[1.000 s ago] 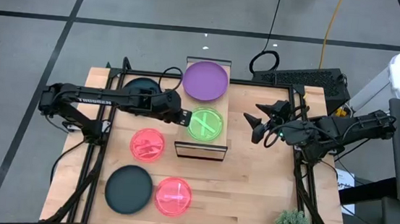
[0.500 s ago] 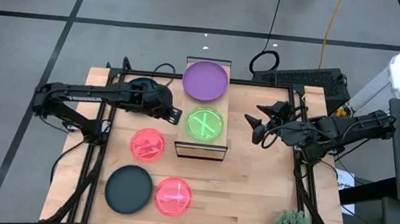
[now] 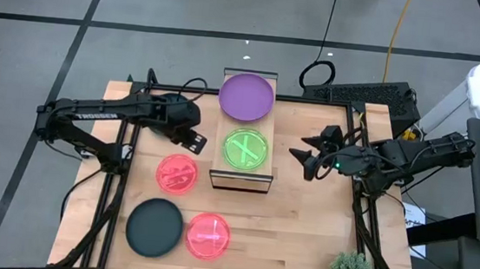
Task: Place and stack plates onto a shelf
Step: Stack the top dark green plate on top of the purple plate on the shelf
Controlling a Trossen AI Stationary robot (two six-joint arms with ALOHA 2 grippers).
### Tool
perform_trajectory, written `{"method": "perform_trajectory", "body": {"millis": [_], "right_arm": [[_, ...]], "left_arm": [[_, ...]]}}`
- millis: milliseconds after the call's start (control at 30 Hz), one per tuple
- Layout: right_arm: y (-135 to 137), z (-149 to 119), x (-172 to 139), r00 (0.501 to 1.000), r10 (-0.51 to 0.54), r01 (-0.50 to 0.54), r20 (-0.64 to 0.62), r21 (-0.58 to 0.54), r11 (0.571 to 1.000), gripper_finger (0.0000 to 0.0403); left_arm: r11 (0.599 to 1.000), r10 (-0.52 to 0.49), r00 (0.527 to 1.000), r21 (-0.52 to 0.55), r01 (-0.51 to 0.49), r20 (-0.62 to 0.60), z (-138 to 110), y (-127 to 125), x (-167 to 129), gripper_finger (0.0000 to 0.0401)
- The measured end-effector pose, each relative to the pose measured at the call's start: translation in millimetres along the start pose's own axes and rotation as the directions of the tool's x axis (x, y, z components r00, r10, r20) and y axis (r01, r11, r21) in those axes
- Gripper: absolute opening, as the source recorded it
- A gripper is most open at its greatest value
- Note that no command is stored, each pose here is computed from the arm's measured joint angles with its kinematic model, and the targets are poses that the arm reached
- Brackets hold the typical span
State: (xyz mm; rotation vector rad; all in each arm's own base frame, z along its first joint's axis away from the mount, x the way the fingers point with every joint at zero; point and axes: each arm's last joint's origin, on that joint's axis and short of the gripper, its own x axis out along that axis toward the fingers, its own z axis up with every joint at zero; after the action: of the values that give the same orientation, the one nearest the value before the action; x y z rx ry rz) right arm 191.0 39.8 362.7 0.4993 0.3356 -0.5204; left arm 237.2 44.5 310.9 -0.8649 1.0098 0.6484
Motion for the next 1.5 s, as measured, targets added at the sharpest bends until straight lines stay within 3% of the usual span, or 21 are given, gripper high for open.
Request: {"method": "perform_trajectory", "body": {"millis": [267, 500, 733, 933, 1067, 1233, 1367, 1500], "right_arm": [[1, -1, 0, 1.0, 0.022, -0.022, -0.023, 0.001, 1.0, 0.0276], [0, -1, 0, 1.0, 0.019, -0.019, -0.025, 0.0, 1.0, 0.0276], [-7, -3, 0, 0.996, -0.087, 0.086, 0.002, -0.172, 0.981, 0.0276], [-12, -3, 0, 0.973, -0.21, 0.231, 0.099, -0.354, 0.906, 0.0276], [-22, -11, 7, 0.959, -0.263, 0.283, 0.105, -0.401, 0.871, 0.0276], [-32, -26, 19, 0.954, -0.281, 0.3, 0.106, -0.391, 0.87, 0.0276], [-41, -39, 27, 0.963, -0.252, 0.271, 0.101, -0.387, 0.882, 0.0276], [-50, -44, 27, 0.98, -0.183, 0.2, 0.08, -0.419, 0.886, 0.0276]], "left_arm": [[0.999, 0.035, 0.999, 0.023, -0.034, -0.029, -4, 3, 0, 0.0063], [0.983, 0.173, 0.982, 0.072, -0.168, -0.073, 1, 16, 6, 0.0063], [0.982, 0.186, 0.967, 0.061, -0.178, -0.171, 27, 40, 22, 0.0063], [0.985, 0.172, 0.955, 0.037, -0.168, -0.24, 42, 56, 31, 0.0065], [0.98, 0.197, 0.942, 0.078, -0.183, -0.271, 47, 64, 38, 0.0098], [0.948, 0.308, 0.915, 0.166, -0.272, -0.262, 52, 70, 48, 0.0176], [0.902, 0.393, 0.898, 0.273, -0.335, -0.196, 58, 71, 57, 0.0224], [0.87, 0.413, 0.9, 0.355, -0.343, -0.142, 65, 70, 64, 0.0236]]}}
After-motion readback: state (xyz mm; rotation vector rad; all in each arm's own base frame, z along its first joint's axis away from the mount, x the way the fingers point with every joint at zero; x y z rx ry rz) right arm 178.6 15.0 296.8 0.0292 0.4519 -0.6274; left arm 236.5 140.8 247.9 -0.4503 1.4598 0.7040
